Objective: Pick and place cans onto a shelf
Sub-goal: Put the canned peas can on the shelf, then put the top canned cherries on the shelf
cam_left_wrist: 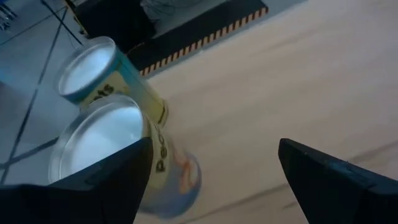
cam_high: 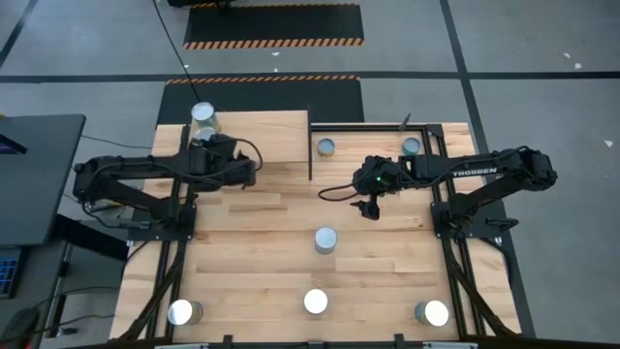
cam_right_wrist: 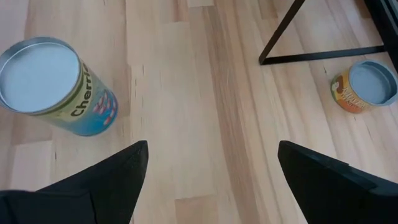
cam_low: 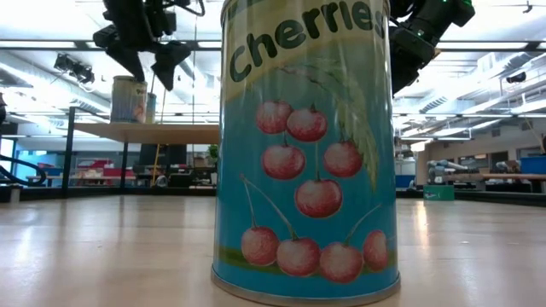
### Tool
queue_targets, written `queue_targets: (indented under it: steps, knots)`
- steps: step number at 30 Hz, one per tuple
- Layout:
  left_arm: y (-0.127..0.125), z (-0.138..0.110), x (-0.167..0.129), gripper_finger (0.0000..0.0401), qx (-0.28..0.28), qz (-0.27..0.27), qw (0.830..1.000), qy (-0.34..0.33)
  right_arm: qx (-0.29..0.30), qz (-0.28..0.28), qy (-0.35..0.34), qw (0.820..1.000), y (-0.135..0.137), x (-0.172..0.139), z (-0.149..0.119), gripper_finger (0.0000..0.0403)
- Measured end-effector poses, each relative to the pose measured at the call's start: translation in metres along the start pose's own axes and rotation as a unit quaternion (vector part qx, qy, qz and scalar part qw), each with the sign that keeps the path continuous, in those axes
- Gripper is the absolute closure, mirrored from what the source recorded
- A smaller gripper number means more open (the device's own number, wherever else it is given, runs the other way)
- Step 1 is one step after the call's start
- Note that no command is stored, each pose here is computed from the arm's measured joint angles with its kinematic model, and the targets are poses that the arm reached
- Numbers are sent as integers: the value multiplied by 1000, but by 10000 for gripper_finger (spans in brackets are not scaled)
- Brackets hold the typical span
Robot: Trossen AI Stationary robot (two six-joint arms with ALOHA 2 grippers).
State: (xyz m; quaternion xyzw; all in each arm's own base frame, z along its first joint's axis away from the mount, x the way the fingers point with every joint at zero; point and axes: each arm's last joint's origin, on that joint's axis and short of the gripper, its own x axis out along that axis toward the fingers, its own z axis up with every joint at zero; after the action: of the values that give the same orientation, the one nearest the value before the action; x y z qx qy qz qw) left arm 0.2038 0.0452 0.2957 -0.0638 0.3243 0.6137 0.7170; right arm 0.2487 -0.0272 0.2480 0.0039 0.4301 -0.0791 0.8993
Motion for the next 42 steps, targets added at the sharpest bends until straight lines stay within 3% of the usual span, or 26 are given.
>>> queue_targets:
  steps: [7, 15, 21, 25, 29, 34, 38, 40, 42]
  knots:
    - [13, -6, -2, 47, 38, 29, 999, 20, 0, -1, -3, 1000, 0, 0, 1, 35]
    - [20, -3, -8, 47, 17, 20, 1000, 15, 1, -1, -10, 1000, 0, 0, 2, 35]
    - [22, 10, -35, 47, 7, -47, 999, -15, -4, -3, -53, 999, -1, -1, 10, 35]
    - [7, 8, -59, 47, 37, -154, 987, -43, -37, 3, -73, 997, 5, -2, 15, 35]
    - [-17, 0, -90, 47, 89, -290, 948, -93, -70, 29, -82, 994, 24, -7, 18, 35]
    - [-47, -29, -118, 47, 139, -456, 863, -166, -93, 56, -80, 991, 56, -7, 14, 35]
    - [-67, -64, -110, 47, 130, -555, 797, -201, -85, 64, -60, 993, 80, 3, 4, 35]
    - [-77, -80, -96, 47, 116, -577, 780, -213, -79, 67, -34, 994, 89, 12, -4, 35]
    - [-83, -92, -81, 47, 115, -579, 777, -219, -69, 68, -14, 995, 96, 22, -9, 35]
